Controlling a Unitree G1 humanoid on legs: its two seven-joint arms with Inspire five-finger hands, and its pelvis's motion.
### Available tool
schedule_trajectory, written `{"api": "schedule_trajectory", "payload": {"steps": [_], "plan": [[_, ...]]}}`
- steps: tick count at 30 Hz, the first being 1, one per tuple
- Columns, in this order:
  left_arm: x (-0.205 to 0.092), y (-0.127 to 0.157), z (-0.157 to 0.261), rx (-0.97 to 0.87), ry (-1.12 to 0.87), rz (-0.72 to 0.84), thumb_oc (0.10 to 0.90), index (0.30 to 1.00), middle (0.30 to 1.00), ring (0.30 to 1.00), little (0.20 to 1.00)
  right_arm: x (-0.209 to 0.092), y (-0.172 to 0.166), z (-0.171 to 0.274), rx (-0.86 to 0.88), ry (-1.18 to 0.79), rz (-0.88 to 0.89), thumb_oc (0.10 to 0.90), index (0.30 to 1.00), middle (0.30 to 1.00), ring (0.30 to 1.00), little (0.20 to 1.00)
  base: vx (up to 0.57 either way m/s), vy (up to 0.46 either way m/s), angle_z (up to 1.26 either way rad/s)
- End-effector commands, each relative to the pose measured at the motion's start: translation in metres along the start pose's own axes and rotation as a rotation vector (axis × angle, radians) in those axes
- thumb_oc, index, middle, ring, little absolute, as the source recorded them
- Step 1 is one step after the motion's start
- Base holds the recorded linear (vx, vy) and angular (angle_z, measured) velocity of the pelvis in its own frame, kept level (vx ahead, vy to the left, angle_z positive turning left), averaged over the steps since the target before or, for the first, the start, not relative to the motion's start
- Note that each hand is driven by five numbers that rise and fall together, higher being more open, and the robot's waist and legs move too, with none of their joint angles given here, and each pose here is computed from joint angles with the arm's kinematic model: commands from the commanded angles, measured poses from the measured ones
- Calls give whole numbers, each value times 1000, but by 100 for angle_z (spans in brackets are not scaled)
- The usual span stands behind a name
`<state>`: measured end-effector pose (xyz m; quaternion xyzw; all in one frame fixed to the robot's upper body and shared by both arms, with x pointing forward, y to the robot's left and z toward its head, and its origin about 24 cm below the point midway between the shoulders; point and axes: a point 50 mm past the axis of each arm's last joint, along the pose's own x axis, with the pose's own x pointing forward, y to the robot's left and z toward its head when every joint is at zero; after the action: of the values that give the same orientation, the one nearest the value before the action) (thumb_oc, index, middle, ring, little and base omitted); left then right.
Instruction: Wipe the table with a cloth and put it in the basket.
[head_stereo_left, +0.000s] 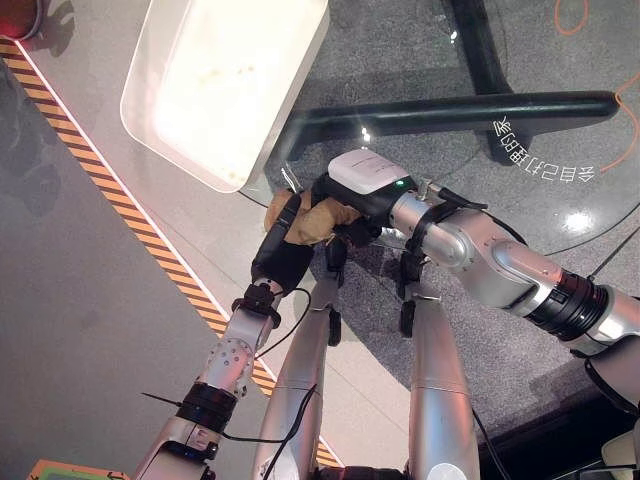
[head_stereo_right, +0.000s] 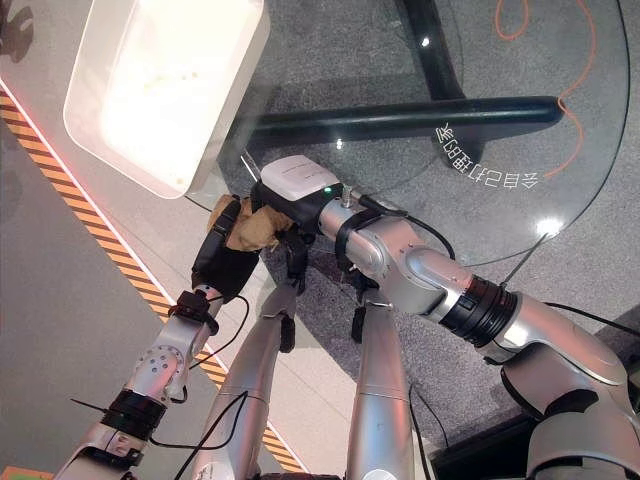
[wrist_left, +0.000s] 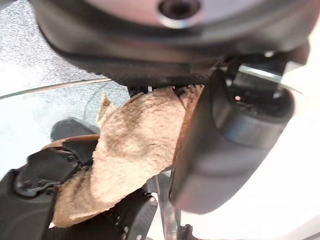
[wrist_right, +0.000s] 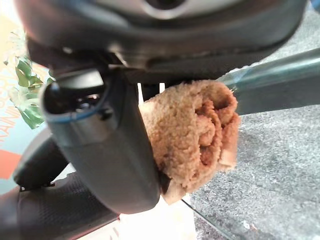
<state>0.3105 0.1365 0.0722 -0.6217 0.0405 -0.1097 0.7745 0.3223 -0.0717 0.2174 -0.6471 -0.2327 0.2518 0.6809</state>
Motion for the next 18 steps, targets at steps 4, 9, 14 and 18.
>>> {"api": "schedule_trajectory", "payload": {"steps": [4, 9, 14, 18], "plan": [[1, -24, -2, -74, -37, -138, 100, 300, 300, 300, 200, 2, -31, 54, -2, -264, -114, 100, 300, 300, 300, 200, 0, 0, 0], [1, -23, -3, -78, -25, -136, 100, 300, 300, 300, 200, 3, -33, 49, 14, -237, -157, 100, 300, 300, 300, 200, 0, -7, 4], [1, -22, -4, -85, -25, -134, 100, 300, 300, 300, 200, 3, -36, 43, 29, -207, -224, 100, 300, 300, 300, 200, 1, 0, 1], [2, -22, -5, -93, -25, -135, 100, 300, 300, 300, 200, 3, -39, 38, 44, -178, -291, 100, 300, 300, 300, 200, 0, 0, 0]]}}
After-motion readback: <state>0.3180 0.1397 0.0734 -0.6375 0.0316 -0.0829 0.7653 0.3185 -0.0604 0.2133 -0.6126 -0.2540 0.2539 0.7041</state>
